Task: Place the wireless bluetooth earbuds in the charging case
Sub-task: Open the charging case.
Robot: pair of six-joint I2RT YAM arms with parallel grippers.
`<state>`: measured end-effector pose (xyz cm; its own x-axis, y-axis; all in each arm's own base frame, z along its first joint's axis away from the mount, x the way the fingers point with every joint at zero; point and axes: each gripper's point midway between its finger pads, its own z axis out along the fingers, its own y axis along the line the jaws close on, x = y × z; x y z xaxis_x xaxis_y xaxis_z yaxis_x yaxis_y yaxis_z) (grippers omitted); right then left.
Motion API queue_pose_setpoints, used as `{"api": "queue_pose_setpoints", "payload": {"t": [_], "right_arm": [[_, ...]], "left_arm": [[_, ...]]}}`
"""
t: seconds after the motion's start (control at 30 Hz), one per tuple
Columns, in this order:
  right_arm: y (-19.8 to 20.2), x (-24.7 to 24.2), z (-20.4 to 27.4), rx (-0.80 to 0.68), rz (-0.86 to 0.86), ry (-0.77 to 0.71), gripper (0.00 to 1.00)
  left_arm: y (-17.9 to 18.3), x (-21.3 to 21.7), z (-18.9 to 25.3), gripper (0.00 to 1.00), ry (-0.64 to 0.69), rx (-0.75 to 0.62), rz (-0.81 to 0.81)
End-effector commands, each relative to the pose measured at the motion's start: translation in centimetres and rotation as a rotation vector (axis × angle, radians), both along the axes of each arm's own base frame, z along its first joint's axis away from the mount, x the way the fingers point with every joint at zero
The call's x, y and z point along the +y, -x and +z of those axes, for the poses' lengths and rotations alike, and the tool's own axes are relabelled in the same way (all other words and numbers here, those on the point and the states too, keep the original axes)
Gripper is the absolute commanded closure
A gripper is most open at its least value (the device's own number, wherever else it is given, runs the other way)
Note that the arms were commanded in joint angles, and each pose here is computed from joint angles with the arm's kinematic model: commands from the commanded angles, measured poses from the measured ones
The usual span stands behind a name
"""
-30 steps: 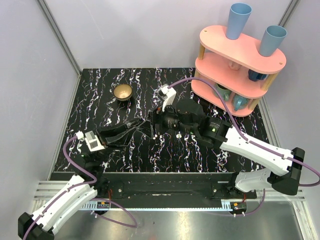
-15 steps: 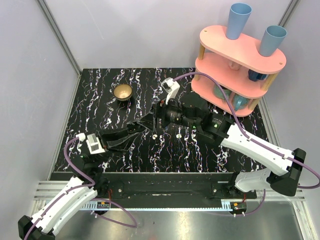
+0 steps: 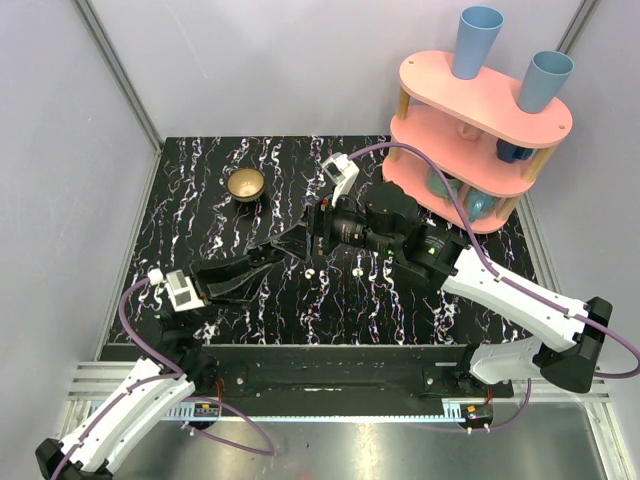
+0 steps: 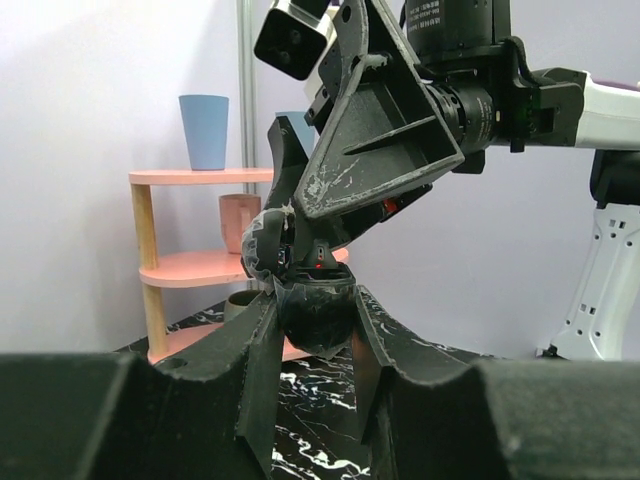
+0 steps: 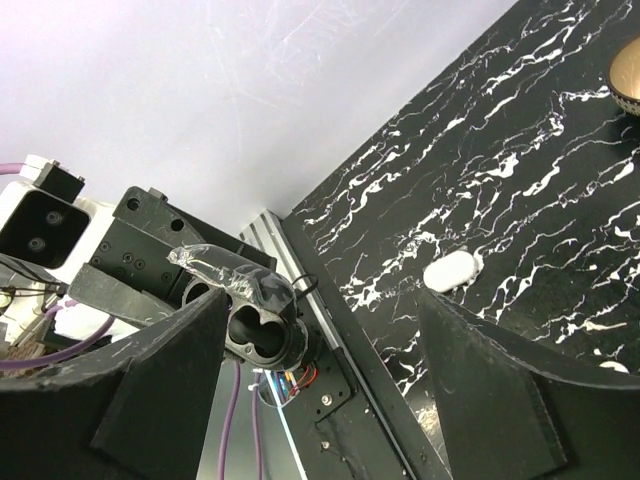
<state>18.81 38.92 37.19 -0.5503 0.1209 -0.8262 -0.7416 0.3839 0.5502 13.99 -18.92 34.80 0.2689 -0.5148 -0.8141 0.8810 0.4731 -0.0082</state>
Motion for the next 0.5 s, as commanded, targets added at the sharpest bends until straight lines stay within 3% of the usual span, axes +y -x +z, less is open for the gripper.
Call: {"api": "queue_pose_setpoints", "payload": {"t": [0.0,0.27,0.47], "right_arm": [[0.5,-0.5,5.1,-0.077,0.024,-0.128,0.16],[1.3,-1.1,7.0,-0.100,0.042,-0.178,0.16],[0.8,-3.7,8.0,-0.122,-0.066,-0.212,0.16]], "left_arm": [[-0.1,1.3,1.4,1.00,0.051,-0.026,0.066],[-0.7,1.8,0.7,1.00,0.055,0.009,0.099],[-1.3,2.5,0.4,1.00,0.048,0.022,0.161]]}}
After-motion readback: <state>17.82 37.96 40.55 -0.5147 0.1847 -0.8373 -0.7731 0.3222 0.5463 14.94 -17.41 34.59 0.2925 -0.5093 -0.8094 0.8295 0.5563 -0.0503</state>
